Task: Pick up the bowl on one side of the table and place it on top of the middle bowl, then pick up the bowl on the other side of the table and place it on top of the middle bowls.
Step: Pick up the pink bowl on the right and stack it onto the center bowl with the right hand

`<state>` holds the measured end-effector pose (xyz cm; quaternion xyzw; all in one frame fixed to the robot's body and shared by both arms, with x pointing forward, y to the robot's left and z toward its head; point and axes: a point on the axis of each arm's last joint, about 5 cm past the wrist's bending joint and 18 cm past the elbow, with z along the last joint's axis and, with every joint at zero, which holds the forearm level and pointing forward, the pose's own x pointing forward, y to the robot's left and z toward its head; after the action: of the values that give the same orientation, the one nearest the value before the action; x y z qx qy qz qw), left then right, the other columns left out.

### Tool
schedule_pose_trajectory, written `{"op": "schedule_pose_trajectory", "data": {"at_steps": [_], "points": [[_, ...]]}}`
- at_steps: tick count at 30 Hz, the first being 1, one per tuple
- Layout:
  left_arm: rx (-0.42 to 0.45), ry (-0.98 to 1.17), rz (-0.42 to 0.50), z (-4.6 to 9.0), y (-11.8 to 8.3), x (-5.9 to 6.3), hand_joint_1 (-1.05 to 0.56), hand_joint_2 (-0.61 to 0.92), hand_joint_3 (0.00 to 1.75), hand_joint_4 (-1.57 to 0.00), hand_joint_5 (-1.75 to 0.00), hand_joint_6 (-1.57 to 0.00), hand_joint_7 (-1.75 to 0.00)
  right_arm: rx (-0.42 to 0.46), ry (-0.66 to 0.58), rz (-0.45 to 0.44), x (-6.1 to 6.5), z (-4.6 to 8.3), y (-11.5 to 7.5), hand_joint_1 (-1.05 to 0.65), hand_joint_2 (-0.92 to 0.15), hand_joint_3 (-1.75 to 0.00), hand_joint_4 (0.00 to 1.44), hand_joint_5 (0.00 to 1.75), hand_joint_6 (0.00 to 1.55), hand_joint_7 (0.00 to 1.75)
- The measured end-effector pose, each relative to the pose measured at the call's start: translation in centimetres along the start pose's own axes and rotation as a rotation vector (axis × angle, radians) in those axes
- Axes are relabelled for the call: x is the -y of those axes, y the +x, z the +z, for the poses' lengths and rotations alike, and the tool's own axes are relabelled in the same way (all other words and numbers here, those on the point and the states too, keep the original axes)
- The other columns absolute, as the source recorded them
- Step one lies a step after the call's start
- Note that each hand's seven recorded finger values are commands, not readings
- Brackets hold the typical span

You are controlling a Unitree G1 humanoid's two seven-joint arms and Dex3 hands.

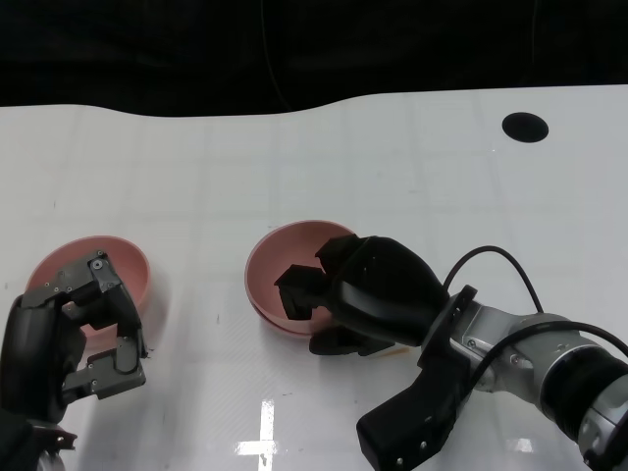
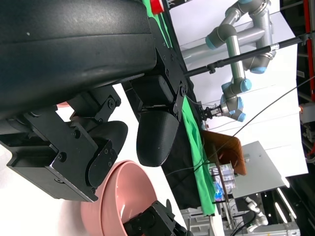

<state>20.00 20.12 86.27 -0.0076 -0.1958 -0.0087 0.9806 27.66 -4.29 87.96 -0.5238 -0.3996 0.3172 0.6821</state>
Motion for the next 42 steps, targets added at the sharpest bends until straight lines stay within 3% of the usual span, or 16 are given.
{"op": "schedule_pose_trajectory", "data": {"at_steps": [3, 4, 5, 8, 15, 20, 42], "points": [[0.001, 0.001, -0.001, 0.03, 0.00, 0.00, 0.32, 0.50, 1.54, -1.05, -1.75, -0.88, -1.75, 0.001, -0.005, 0.004, -0.10, 0.07, 0.03, -0.25, -0.91, -0.37, 0.77, 1.75, 0.58, 1.51], [0.001, 0.001, -0.001, 0.03, 0.00, 0.00, 0.31, 0.50, 1.54, -1.05, -1.75, -0.88, -1.75, 0.002, -0.006, 0.005, -0.13, 0.10, 0.03, -0.26, -0.91, -0.37, 0.75, 1.73, 0.61, 1.40], [0.001, 0.001, -0.001, 0.03, 0.00, 0.00, 0.31, 0.49, 1.54, -1.05, -1.75, -0.88, -1.75, 0.004, -0.009, 0.006, -0.16, 0.12, 0.03, -0.31, -0.91, -0.43, 0.78, 1.62, 0.67, 1.21], [0.001, 0.001, 0.000, 0.03, 0.00, 0.00, 0.30, 0.49, 1.55, -1.05, -1.75, -0.88, -1.75, 0.003, -0.022, 0.008, -0.13, 0.09, 0.10, -0.45, -0.89, -0.56, 0.79, 1.56, 0.72, 1.05], [0.012, 0.003, -0.004, 0.23, 0.15, 0.02, 0.31, 0.49, 1.57, -1.05, -1.75, -0.88, -1.75, 0.004, -0.028, 0.012, -0.01, -0.09, -0.01, -0.70, -0.92, -0.49, 0.92, 1.19, 0.84, 0.57], [0.010, 0.001, -0.003, 0.22, 0.15, 0.02, 0.32, 0.50, 1.54, -1.05, -1.75, -0.88, -1.75, 0.004, -0.030, 0.022, 0.05, -0.16, -0.05, -0.82, -0.92, -0.63, 0.93, 1.01, 0.87, 0.29], [-0.003, -0.002, -0.005, 0.19, 0.18, 0.04, 0.40, 0.53, 1.55, -1.08, -1.75, -0.91, -1.75, 0.022, -0.036, 0.024, 0.33, -0.20, -0.02, -0.78, -0.92, -0.71, 0.89, 1.07, 0.92, 0.24]]}}
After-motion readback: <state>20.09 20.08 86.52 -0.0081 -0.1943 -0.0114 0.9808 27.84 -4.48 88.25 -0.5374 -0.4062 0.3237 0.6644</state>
